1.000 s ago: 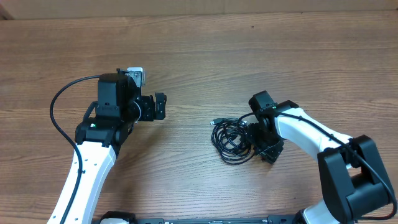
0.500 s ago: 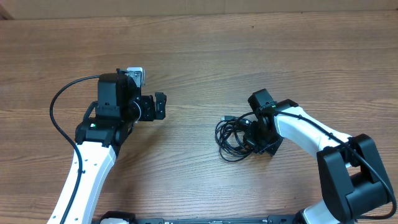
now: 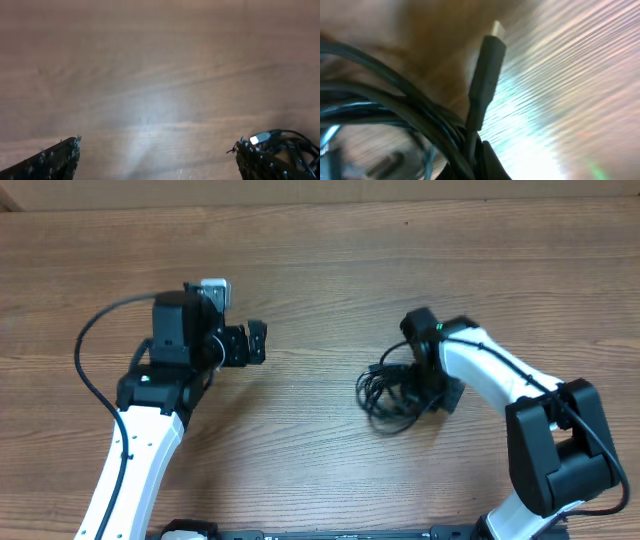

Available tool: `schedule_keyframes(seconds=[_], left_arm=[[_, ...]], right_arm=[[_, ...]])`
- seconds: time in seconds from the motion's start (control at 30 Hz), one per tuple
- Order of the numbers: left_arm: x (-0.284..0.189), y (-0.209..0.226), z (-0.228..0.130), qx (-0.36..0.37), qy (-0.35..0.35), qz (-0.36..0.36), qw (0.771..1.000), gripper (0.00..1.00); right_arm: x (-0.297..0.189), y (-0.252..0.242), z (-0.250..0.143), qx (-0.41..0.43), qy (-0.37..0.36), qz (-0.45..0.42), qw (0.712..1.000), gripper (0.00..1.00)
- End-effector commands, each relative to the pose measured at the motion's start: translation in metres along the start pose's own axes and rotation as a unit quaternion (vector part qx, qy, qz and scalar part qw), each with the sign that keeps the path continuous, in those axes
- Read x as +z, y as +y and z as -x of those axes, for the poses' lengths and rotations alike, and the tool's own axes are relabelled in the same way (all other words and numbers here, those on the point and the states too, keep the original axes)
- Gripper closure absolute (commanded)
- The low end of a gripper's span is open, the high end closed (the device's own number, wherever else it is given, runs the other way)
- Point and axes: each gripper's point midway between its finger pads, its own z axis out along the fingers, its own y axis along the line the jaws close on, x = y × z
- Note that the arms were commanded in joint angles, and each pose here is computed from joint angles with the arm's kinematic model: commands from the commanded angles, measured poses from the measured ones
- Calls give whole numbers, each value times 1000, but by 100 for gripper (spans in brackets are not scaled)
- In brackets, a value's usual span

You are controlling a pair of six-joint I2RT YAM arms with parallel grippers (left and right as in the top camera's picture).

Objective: Untangle cables
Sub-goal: 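Lift the grasped coil with the right gripper and pull it upward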

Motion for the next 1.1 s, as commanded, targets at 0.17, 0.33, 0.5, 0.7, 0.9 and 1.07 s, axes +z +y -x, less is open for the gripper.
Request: schedule_keyframes(seconds=[0.17,0.33,0.5,0.7,0.9,1.07], left_arm=[[-35,-14,64,2,-74,-9,997,0],[-46,-22,66,-4,-62,-28,998,0],[-45,-27,57,-6,-42,-43,998,0],[-47,-43,49,-6,-25,-88,996,0],[-44,-47,40,-17,-5,-105,994,0],[-31,-69,23,-18,37,-179,983,0]], right_arm=[[-103,18,68,-8,-130,36,991,96],[-140,22,82,-2,-154,63,986,96],[-176,23,92,-14,-176,92,980,96],[-226,21,99,-17,-209,129,969,96],[-273,11,101,-10,-244,158,957,96],[-305,0,99,-7,-262,189,946,96]])
